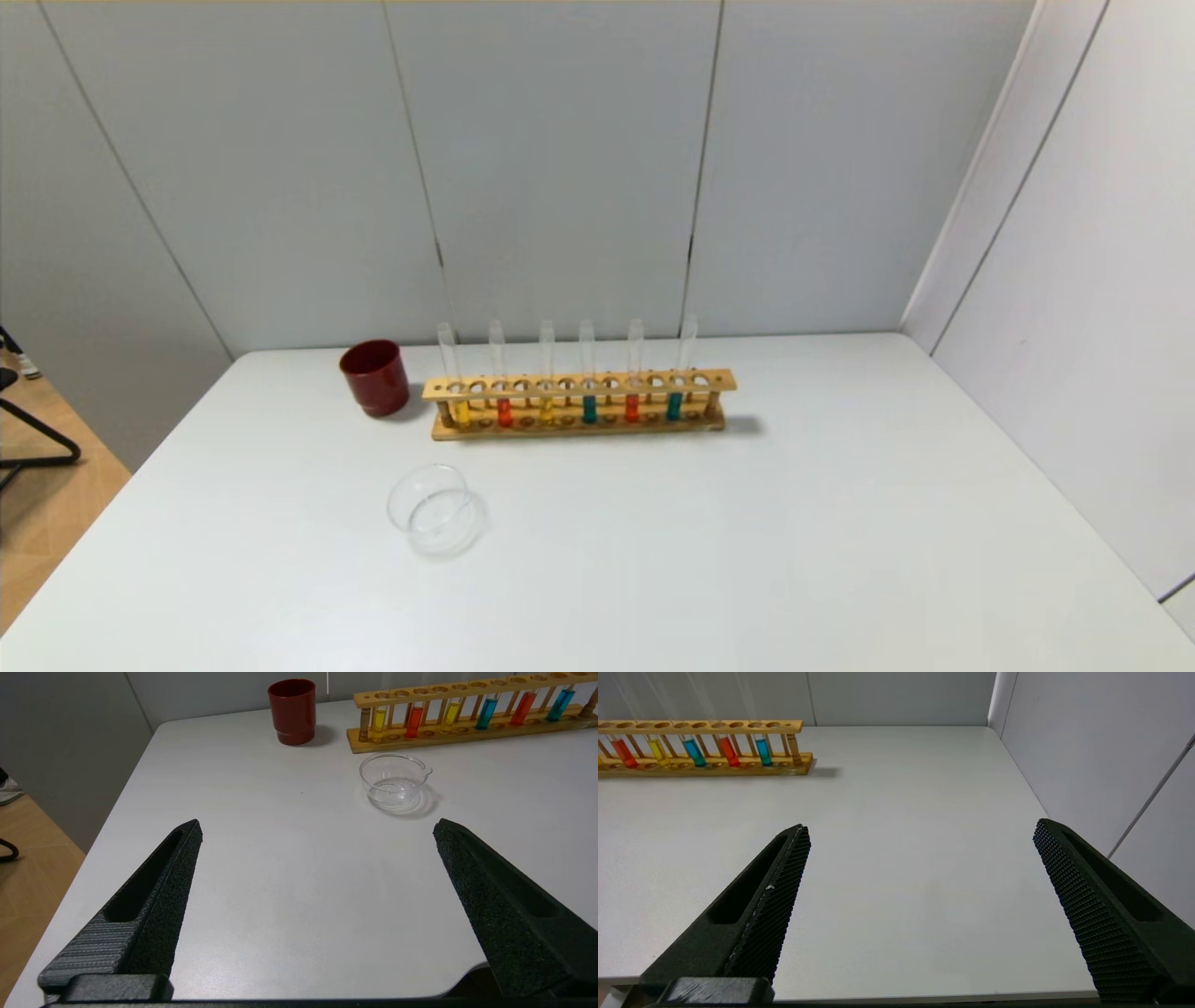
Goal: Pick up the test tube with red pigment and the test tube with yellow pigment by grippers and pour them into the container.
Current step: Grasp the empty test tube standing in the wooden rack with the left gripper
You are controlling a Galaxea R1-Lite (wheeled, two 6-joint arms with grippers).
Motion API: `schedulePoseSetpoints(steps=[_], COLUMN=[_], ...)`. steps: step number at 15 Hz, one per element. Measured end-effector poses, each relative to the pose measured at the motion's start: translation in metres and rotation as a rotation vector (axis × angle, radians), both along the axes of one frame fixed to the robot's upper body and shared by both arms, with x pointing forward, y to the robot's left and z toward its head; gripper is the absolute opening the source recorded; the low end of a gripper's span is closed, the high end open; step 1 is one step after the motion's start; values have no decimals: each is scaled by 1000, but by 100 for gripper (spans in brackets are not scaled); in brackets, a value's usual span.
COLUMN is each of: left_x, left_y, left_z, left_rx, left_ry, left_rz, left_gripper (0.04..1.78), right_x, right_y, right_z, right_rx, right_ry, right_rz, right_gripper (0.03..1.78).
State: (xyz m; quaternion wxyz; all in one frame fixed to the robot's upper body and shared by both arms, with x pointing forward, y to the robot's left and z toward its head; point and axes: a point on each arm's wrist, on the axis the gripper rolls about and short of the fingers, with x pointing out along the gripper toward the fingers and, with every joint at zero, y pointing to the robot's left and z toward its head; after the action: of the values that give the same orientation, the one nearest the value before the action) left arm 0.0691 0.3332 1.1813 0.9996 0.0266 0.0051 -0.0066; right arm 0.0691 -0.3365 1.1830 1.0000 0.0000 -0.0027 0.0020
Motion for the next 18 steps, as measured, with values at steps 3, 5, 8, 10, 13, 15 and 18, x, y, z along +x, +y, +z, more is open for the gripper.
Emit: schedulePoseSetpoints(steps=[3,5,8,10,13,15,18], left_x=[0,-1,-14,-25,-19,2,55], left_y=[0,0,-1,-3,-3,-3,-5], left_z=[1,5,38,69,123,160,199], left_rx=[-8,-7,-5,1,-1,-2,-4], left_ry=[-5,-24,-81,-84,-39,-8,29], left_rz=[0,-13,-62,-120,-180,-198,-212], left_gripper=[175,175,175,175,175,175,175], right_x=[0,0,0,0,0,0,0], right_y=[0,0,0,0,0,0,0], right_z=[0,0,0,0,0,0,0], right_rx=[0,0,0,0,0,0,0], right_ry=[0,0,0,0,0,0,0], right_rz=[0,0,0,0,0,0,0], right_gripper=[175,175,175,175,175,175,175])
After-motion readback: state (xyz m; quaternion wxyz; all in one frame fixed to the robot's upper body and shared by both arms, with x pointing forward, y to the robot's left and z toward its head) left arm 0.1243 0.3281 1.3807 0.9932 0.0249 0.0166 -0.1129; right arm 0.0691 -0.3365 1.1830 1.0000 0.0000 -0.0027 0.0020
